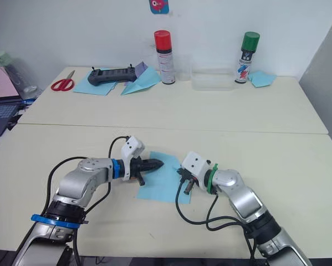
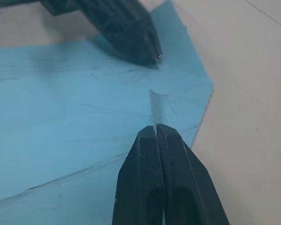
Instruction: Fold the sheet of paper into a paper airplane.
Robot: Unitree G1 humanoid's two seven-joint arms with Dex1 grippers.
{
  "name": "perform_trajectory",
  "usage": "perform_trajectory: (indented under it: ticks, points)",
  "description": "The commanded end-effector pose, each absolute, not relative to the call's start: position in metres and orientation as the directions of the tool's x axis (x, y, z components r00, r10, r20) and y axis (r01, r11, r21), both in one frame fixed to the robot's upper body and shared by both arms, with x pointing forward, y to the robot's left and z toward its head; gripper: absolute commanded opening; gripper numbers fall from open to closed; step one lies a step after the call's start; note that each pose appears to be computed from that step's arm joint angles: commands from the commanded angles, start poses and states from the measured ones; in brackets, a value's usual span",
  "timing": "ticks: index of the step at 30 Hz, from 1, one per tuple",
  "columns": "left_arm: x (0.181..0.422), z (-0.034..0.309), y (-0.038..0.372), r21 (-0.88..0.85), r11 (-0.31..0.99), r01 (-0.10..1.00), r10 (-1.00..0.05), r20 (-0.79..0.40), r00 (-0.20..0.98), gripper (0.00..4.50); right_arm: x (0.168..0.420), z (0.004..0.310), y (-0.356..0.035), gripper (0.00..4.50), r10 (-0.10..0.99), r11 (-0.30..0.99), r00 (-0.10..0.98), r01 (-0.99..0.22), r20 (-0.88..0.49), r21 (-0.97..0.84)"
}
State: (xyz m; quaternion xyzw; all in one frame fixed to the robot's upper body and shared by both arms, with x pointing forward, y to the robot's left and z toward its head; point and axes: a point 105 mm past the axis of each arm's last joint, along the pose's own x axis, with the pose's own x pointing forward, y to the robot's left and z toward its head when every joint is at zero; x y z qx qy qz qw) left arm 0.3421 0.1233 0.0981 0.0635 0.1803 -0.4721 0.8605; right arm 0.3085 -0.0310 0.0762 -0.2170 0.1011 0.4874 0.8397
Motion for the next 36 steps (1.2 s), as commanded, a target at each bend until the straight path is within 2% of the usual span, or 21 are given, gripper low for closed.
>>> perform_trajectory:
  ticks: [1,5,14,18,22,27,29,33,36]
  points:
    - [0.346,0.111,0.106,0.018,0.503,0.864,-0.816,-0.319,0.482,0.0,0.311,0.073,-0.034,0.06,0.76,0.435,0.51,-0.86,-0.402,-0.267]
    - [0.351,0.111,0.092,0.036,0.479,0.877,-0.831,-0.303,0.466,0.0,0.311,0.074,-0.034,0.06,0.76,0.436,0.511,-0.859,-0.402,-0.267]
    - [0.36,0.078,0.085,0.078,0.424,0.902,-0.793,-0.449,0.412,0.0,0.309,0.077,-0.035,0.06,0.774,0.426,0.492,-0.87,-0.398,-0.247]
    - [0.357,0.068,0.082,0.05,0.4,0.915,-0.791,-0.485,0.372,0.0,0.296,0.081,-0.031,0.9,0.83,0.385,0.397,-0.916,-0.391,-0.112]
    - [0.358,0.063,0.08,0.056,0.391,0.919,-0.786,-0.499,0.365,0.0,0.287,0.09,-0.034,2.37,0.87,0.354,0.324,-0.935,-0.371,0.012]
    - [0.355,0.06,0.078,0.066,0.376,0.924,-0.787,-0.503,0.356,0.0,0.274,0.105,-0.042,2.37,0.906,0.294,0.247,-0.952,-0.344,0.091]
    - [0.354,0.059,0.076,0.069,0.371,0.926,-0.79,-0.502,0.353,0.0,0.275,0.115,-0.046,2.37,0.918,0.295,0.252,-0.95,-0.306,0.102]
    - [0.349,0.058,0.073,0.071,0.35,0.934,-0.8,-0.497,0.338,0.0,0.288,0.13,-0.052,2.37,0.912,0.362,0.33,-0.927,-0.244,0.097]
    - [0.347,0.057,0.073,0.084,0.339,0.937,-0.799,-0.501,0.333,0.0,0.297,0.136,-0.056,1.76,0.902,0.41,0.383,-0.904,-0.197,0.121]
